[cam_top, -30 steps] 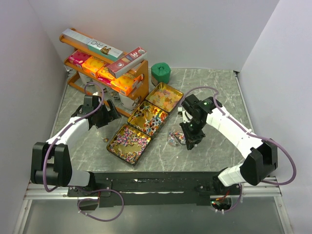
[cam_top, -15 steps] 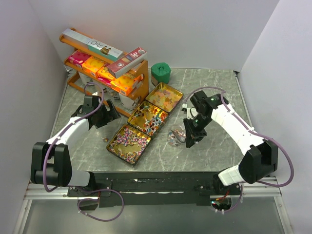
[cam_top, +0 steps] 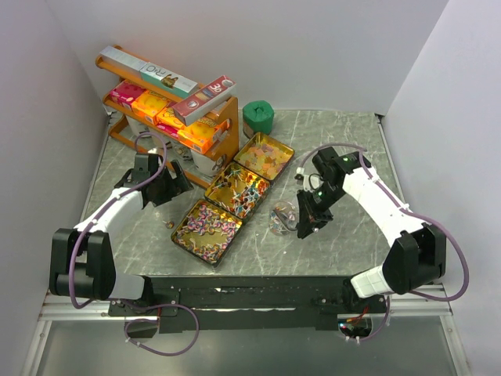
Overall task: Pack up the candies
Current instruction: Place the fake candies in the packing bottle.
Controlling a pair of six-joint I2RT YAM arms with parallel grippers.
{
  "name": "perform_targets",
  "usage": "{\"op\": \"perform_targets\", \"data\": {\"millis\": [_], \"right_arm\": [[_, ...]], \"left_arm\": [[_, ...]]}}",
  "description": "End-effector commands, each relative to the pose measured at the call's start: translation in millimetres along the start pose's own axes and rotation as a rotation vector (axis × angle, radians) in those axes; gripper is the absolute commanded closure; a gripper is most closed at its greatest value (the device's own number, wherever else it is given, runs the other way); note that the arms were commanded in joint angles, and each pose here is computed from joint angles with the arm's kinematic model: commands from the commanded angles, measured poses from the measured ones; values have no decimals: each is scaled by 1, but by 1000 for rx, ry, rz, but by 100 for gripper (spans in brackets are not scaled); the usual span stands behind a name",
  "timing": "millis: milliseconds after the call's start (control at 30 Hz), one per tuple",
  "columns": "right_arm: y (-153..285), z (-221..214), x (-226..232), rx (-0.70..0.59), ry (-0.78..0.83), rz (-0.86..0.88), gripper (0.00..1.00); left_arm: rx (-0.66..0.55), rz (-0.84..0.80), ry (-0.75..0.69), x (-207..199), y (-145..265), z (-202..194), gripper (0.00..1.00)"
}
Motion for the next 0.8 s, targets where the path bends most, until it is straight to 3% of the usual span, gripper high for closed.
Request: {"op": "perform_targets", "data": {"millis": [0, 567, 767], "right_arm": [[8, -26, 6, 113, -85, 67, 100], [1, -39, 4, 150, -202, 121, 100], [5, -41, -1, 105, -208, 104, 100]], "left_arm": [[-51, -10, -13, -5, 7, 9, 3], [-50, -7, -12, -5, 7, 9, 4], [-46, -14, -8, -5, 6, 9, 4]]}}
Point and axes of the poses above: each gripper's point midway between its finger pads, its own y axis back along the fingers, its own x axis along the line the jaws close on, z = x × y, the point moved 6 cm from there along y, back along the fingers, and after that the axes turned 4 degrees about y, right-handed, at the moved point
